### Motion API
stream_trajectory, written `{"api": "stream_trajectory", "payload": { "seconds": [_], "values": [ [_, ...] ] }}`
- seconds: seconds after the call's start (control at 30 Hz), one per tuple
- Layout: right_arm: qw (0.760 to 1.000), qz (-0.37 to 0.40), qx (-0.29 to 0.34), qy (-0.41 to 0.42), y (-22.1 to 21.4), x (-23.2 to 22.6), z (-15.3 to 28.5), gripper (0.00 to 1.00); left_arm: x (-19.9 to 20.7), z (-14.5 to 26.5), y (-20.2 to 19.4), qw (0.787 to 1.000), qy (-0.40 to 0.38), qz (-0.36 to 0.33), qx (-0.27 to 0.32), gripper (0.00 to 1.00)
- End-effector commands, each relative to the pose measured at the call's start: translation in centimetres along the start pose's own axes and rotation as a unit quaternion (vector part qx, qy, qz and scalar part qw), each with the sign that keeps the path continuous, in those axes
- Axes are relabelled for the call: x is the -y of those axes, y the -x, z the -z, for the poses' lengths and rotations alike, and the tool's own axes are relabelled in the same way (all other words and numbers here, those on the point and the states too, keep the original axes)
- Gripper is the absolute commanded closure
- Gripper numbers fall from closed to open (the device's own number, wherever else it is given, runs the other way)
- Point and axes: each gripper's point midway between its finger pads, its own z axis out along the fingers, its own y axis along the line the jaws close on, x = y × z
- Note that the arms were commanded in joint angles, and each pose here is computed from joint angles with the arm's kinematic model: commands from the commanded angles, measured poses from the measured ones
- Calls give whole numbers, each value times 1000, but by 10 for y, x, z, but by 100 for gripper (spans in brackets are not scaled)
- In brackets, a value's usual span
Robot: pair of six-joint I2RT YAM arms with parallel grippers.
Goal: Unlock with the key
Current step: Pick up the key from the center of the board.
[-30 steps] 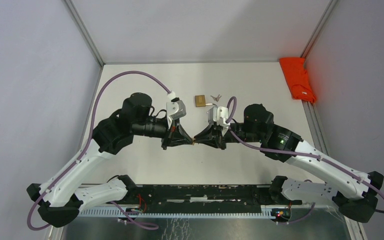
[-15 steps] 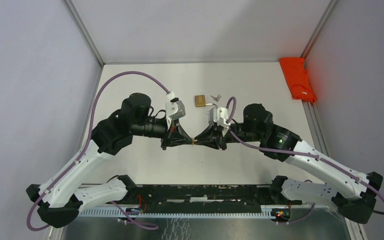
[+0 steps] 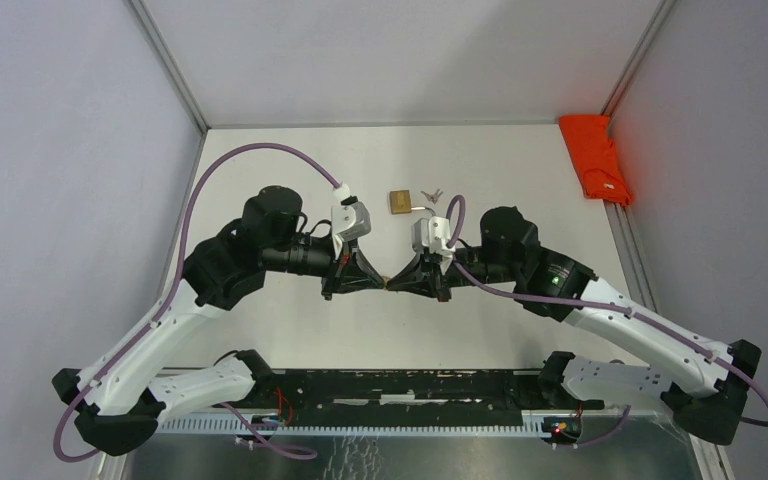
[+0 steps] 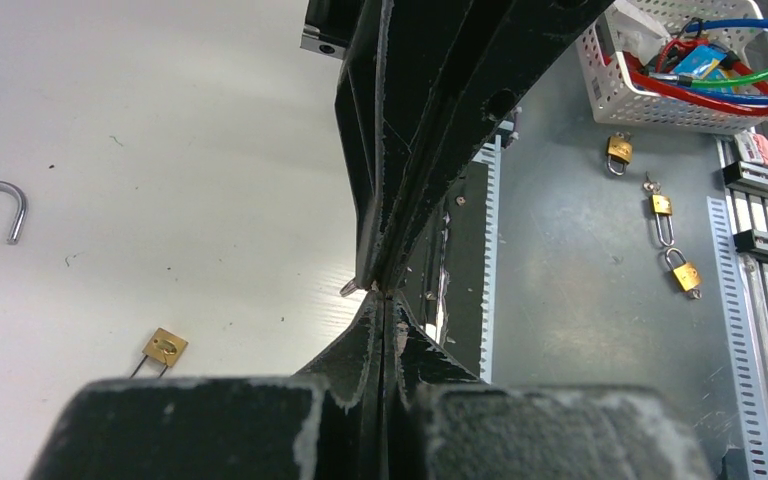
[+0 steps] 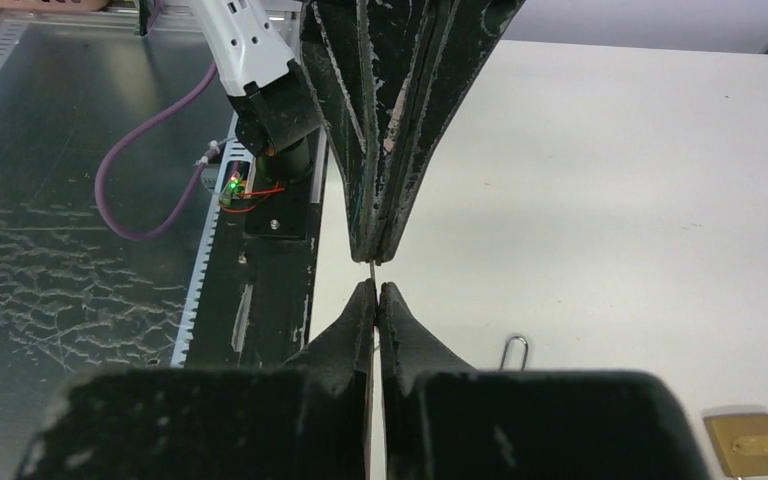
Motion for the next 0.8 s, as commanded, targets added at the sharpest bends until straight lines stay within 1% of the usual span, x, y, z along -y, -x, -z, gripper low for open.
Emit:
{"api": "stream_trajectory", "payload": {
  "seconds": [0.0, 0.03, 0.3, 0.33, 0.4, 0.43, 0.5, 0.53, 0.67, 0.73, 0.77],
  "values": [
    [1000, 2, 3, -3, -1, 5, -3, 99, 11, 7, 17, 999, -20, -41, 26, 98],
    [1000, 2, 3, -3, -1, 5, -3, 100, 11, 7, 17, 999, -20, -41, 26, 98],
    [1000, -5, 8, -14, 1, 7, -2, 99, 8, 6, 17, 999, -13, -39, 30, 98],
    [1000, -6, 7, -16, 0, 7, -2, 92, 9, 6, 17, 999, -13, -40, 31, 98],
    [1000, -8, 5, -13, -1, 6, -2, 82, 10, 6, 17, 999, -16, -40, 32, 98],
    [1000, -9, 6, -11, -1, 6, -2, 75, 10, 6, 17, 998, -18, -41, 32, 98],
    [1000, -14, 9, -7, 0, 5, -3, 68, 10, 6, 18, 998, -19, -41, 33, 98],
    [1000, -15, 10, -6, 1, 4, -4, 67, 10, 6, 18, 998, -19, -41, 32, 98],
    [1000, -18, 11, -4, 0, 5, -6, 68, 10, 5, 18, 999, -19, -40, 32, 98],
    [1000, -20, 8, -4, -2, 6, -8, 72, 10, 5, 18, 999, -19, -40, 32, 98],
    [1000, -20, 7, -3, -3, 6, -9, 76, 10, 6, 18, 998, -19, -40, 32, 98]
  ]
}}
